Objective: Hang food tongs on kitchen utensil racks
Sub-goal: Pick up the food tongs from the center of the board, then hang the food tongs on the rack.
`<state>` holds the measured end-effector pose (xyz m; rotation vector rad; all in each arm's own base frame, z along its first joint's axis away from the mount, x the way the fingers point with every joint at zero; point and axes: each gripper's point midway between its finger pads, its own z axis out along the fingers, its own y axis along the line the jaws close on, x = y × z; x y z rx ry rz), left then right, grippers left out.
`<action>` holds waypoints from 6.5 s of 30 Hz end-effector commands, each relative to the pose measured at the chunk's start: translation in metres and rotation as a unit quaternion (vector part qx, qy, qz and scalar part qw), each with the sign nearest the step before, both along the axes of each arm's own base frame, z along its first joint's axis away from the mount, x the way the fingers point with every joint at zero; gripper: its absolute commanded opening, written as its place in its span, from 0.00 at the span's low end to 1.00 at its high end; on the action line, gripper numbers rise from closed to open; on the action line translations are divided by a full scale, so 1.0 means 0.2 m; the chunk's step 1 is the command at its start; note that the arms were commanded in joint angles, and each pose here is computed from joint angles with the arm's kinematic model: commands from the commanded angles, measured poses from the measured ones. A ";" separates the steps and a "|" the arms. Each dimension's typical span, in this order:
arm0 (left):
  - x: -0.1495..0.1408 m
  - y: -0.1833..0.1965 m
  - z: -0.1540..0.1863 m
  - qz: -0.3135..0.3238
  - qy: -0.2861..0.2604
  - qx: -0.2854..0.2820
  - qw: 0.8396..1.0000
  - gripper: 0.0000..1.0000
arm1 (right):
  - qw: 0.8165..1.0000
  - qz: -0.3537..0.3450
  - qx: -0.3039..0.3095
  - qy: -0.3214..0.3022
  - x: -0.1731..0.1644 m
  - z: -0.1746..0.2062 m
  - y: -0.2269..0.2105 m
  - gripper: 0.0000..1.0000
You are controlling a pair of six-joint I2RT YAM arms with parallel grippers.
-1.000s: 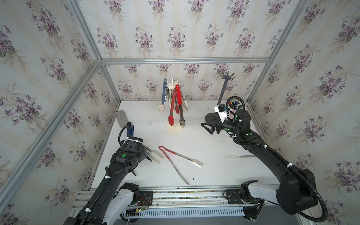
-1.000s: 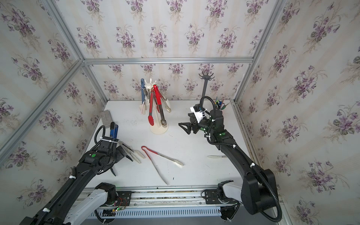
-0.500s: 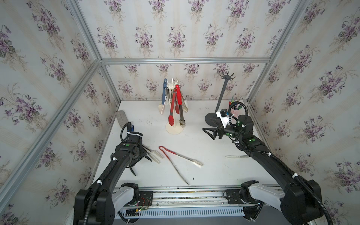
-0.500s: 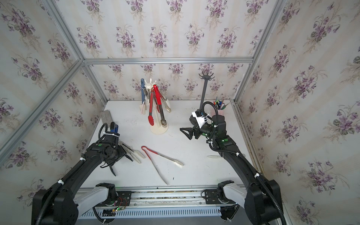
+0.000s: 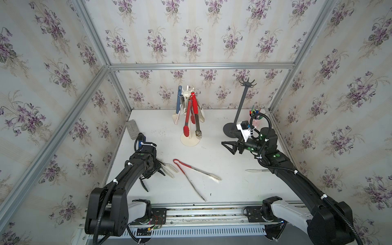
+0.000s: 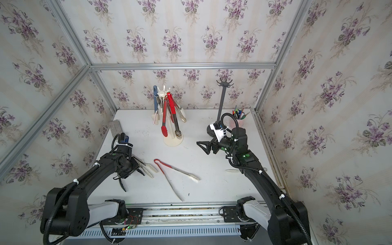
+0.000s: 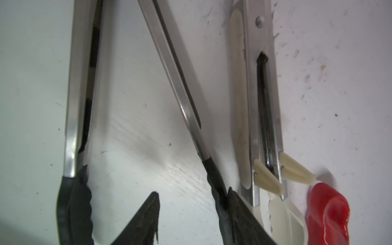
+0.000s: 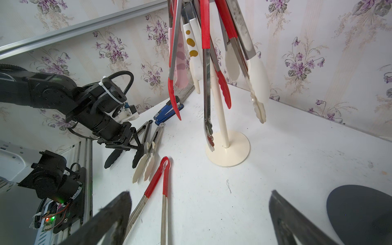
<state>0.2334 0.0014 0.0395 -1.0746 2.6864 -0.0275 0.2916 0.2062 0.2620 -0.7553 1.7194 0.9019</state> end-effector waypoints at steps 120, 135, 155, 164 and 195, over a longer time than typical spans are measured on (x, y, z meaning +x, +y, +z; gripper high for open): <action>0.68 -2.02 1.49 -0.526 -0.409 -0.026 0.745 0.00 | 0.969 -0.239 -0.015 0.064 0.01 -0.20 -0.47 1.00; 0.84 -2.10 1.42 -0.516 -0.403 -0.041 0.755 0.00 | 0.969 -0.237 -0.021 0.069 0.02 -0.23 -0.47 1.00; 0.94 -2.18 1.39 -0.524 -0.400 -0.083 0.747 0.00 | 0.970 -0.231 -0.029 0.068 0.03 -0.25 -0.46 1.00; 0.92 -2.20 1.34 -0.530 -0.386 -0.100 0.748 0.00 | 0.970 -0.230 -0.033 0.064 0.02 -0.25 -0.47 1.00; 0.77 -2.05 1.66 -0.538 -0.437 -0.087 0.715 0.92 | 0.845 -0.413 0.012 0.340 -0.01 -0.63 -0.79 0.91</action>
